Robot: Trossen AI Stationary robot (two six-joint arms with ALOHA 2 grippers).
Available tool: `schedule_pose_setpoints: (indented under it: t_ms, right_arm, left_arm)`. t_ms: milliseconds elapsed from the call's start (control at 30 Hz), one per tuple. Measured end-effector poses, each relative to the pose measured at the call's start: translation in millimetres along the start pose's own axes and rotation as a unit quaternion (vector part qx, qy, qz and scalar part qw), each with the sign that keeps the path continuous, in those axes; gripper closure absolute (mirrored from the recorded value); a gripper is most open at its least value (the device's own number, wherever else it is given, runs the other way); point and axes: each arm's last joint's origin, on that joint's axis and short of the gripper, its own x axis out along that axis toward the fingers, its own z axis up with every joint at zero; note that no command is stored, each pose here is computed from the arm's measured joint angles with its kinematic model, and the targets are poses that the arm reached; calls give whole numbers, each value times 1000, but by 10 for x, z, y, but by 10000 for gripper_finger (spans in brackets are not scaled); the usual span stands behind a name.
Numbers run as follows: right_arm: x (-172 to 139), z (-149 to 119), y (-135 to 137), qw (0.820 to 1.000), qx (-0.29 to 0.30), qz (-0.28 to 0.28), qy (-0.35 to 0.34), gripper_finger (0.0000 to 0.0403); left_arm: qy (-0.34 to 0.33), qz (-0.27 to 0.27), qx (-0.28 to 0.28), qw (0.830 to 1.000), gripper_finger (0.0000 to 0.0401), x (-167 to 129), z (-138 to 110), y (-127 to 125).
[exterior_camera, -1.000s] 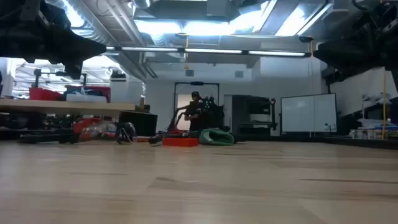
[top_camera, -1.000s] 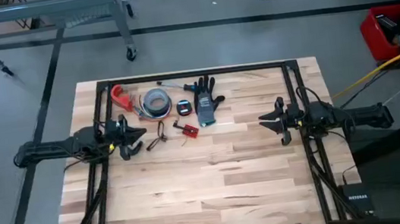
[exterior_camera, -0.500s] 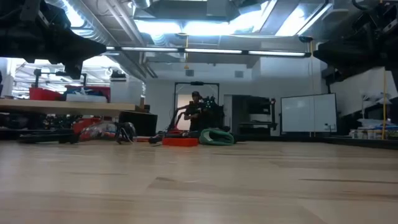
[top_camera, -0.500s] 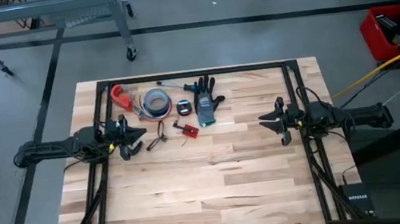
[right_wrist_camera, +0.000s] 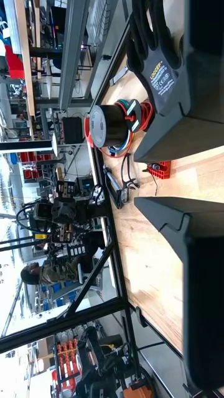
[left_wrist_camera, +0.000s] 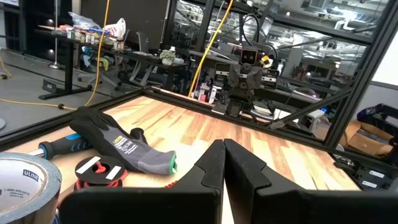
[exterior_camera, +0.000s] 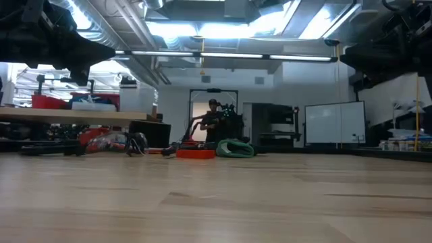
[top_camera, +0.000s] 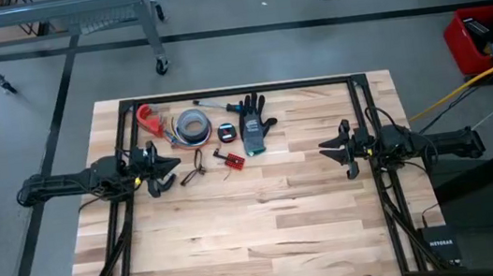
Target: Coil cords
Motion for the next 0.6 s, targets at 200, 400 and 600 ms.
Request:
schedule_pose_setpoints:
  t_ms: [200, 400, 600]
  right_arm:
    - [0, -1, 0, 1000, 0, 0, 0, 299]
    - [0, 1, 0, 1000, 0, -1, -1, 299]
    - [0, 6, -2, 1000, 0, -4, -4, 299]
  left_arm:
    - [0, 0, 0, 1000, 400, 0, -1, 0]
    - [0, 0, 3, 1000, 400, 0, -1, 0]
    - [0, 0, -63, 998, 400, 0, 0, -1]
